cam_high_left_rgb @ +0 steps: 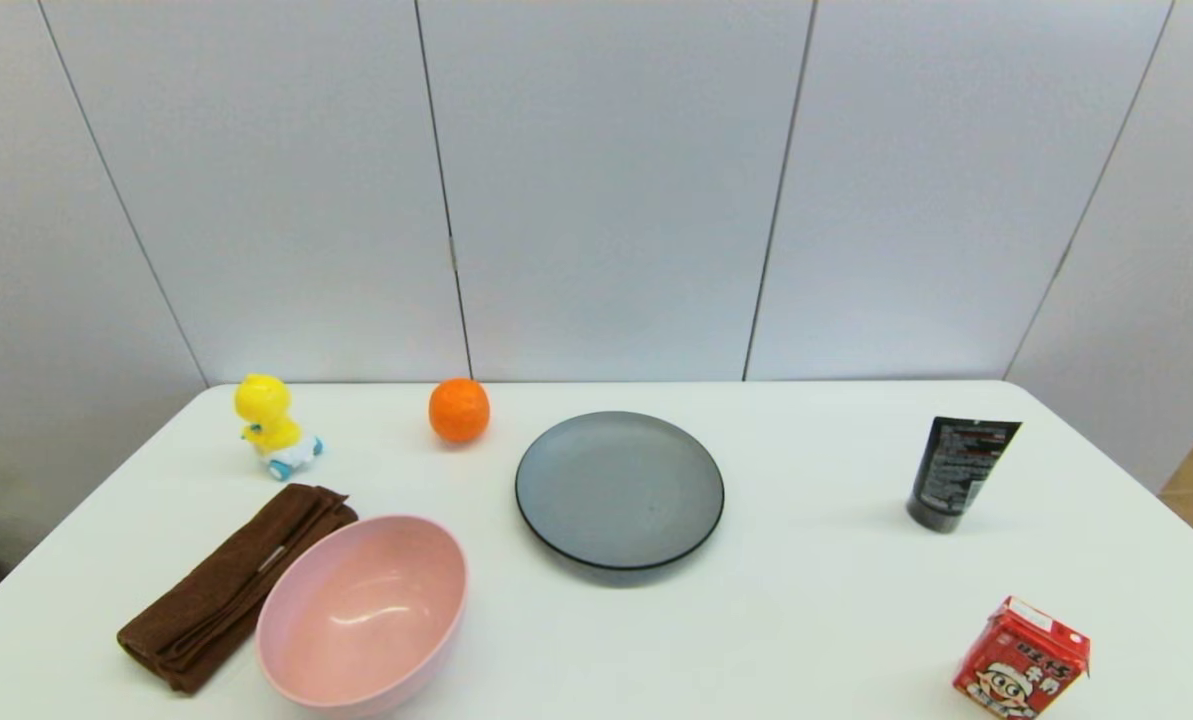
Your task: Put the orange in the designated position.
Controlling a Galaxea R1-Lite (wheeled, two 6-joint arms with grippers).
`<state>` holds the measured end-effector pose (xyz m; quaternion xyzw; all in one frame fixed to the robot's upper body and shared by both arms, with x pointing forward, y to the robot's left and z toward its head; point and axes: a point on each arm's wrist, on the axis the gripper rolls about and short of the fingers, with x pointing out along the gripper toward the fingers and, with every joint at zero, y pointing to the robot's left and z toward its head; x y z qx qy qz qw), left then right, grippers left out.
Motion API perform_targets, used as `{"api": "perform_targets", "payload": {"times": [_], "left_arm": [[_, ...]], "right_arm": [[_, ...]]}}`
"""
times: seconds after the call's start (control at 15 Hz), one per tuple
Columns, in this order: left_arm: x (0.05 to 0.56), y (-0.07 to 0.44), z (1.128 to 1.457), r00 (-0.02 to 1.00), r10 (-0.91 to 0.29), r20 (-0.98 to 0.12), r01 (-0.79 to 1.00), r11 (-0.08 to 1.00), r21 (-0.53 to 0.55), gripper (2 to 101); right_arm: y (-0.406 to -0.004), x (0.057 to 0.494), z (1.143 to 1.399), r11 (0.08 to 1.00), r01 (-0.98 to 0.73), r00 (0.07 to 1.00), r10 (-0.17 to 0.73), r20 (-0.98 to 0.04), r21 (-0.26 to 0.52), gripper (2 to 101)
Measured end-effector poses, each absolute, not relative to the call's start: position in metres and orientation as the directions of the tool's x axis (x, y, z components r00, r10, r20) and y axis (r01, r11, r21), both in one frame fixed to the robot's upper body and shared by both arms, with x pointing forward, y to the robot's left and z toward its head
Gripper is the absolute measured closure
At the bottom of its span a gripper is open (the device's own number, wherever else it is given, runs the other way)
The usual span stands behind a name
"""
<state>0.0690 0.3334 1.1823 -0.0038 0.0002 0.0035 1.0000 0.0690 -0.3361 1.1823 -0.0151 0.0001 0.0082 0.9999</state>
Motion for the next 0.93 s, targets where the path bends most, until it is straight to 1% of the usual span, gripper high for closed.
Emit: {"api": "perform_targets", "payload": {"times": [0.93], "left_arm": [[0.069,0.3334,1.1823,1.0,0.007,0.0,-0.007,1.0,-0.007,5.3]], "right_arm": [[-0.3361,0.069,1.1823,1.0,-0.015,1.0,0.015,0.0,-0.027,5.0]]}}
